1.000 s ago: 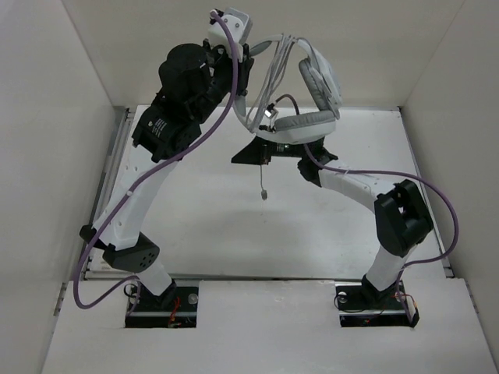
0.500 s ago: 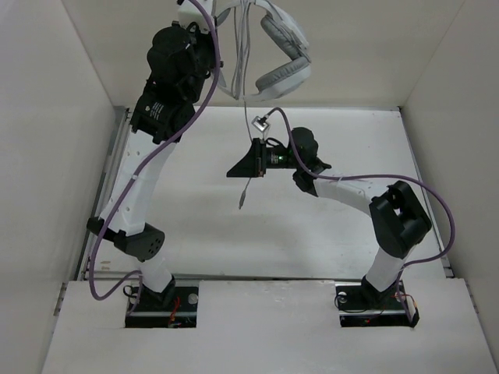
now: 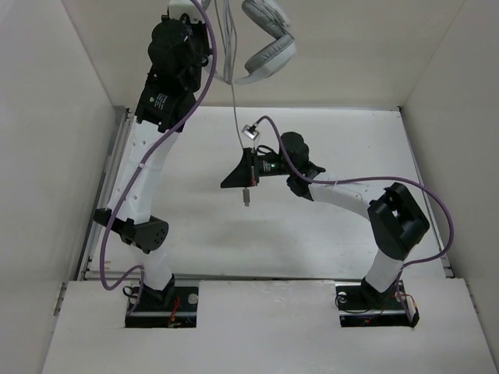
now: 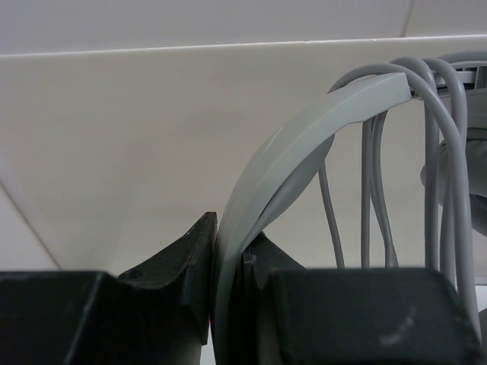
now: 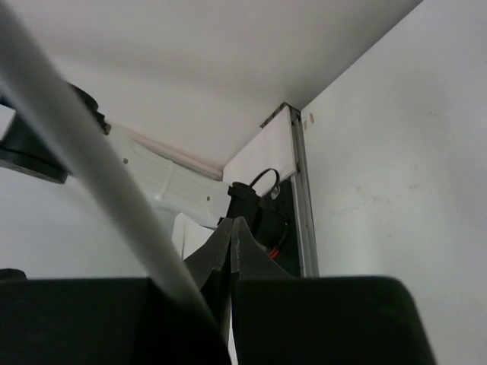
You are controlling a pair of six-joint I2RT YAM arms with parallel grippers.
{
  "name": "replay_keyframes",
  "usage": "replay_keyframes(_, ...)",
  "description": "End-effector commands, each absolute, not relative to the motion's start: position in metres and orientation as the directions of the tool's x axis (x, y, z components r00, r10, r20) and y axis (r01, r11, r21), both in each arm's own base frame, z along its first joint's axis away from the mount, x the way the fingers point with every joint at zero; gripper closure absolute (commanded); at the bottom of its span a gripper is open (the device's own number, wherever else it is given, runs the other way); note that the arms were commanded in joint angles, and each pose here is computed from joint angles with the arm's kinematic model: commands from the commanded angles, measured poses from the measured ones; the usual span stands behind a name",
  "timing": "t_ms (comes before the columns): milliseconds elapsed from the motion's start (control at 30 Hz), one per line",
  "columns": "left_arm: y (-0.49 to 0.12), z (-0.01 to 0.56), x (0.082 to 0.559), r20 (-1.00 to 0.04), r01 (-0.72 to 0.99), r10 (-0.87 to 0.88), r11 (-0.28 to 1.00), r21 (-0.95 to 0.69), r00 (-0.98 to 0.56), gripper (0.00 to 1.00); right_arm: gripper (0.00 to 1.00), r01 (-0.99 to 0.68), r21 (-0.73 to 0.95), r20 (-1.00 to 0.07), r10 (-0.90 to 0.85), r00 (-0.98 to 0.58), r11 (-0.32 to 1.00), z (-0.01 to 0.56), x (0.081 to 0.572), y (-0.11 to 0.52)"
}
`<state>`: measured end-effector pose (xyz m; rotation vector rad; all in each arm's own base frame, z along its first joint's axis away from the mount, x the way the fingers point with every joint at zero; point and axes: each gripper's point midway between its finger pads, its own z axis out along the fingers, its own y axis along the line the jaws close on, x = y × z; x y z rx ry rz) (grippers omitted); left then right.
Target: Wrap the headphones
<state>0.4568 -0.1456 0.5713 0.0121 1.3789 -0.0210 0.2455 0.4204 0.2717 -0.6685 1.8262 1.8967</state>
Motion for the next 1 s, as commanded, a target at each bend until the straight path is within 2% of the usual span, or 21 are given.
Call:
replay_keyframes(0,-0.117,0.638,0.438,-0.907,-0.03,-0.125,0.988,-0.149,0.402,1.0,0.99,-0.713,0.695,-0.719,-0.05,-0.693,-0.094,0.305,0.227,0.426)
replay_keyframes(133,-0.108,0.622,0.455,-0.919,-0.087,-0.082,0.988,-0.124,0.385,1.0,1.0,-0.79,0.612,-0.788,-0.11,-0.605,-0.041,0.308,0.221,0.427)
replay_keyframes(300,-0.098,0.593,0.474,-0.937,-0.139,-0.019,0.988,-0.072,0.35,1.0,1.0,-0.903,0.422,-0.89,-0.15,-0.431,0.085,0.324,0.229,0.413)
replay_keyframes(433,-0.096,0.566,0.485,-0.952,-0.169,0.036,0.985,-0.017,0.304,1.0,1.0,-0.964,0.191,-0.942,-0.241,-0.233,0.185,0.333,0.24,0.394)
replay_keyframes(533,-0.101,0.545,0.488,-0.961,-0.168,0.072,0.985,0.027,0.266,1.0,1.0,-0.971,-0.014,-0.943,-0.325,-0.066,0.237,0.343,0.251,0.381)
replay_keyframes(567,-0.105,0.534,0.489,-0.965,-0.162,0.091,0.985,0.052,0.246,1.0,1.0,-0.956,-0.137,-0.925,-0.379,0.029,0.261,0.349,0.261,0.373)
replay_keyframes(700,-0.114,0.509,0.487,-0.972,-0.139,0.131,0.985,0.105,0.196,1.0,1.0,-0.861,-0.411,-0.83,-0.514,0.218,0.3,0.363,0.29,0.352)
replay_keyframes(900,-0.152,0.46,0.469,-0.979,-0.02,0.182,0.983,0.181,0.096,1.0,1.0,-0.643,-0.679,-0.672,-0.651,0.352,0.354,0.396,0.334,0.324)
replay_keyframes(967,-0.165,0.446,0.46,-0.978,0.026,0.195,0.98,0.197,0.07,1.0,1.0,-0.535,-0.769,-0.589,-0.713,0.38,0.35,0.405,0.351,0.312)
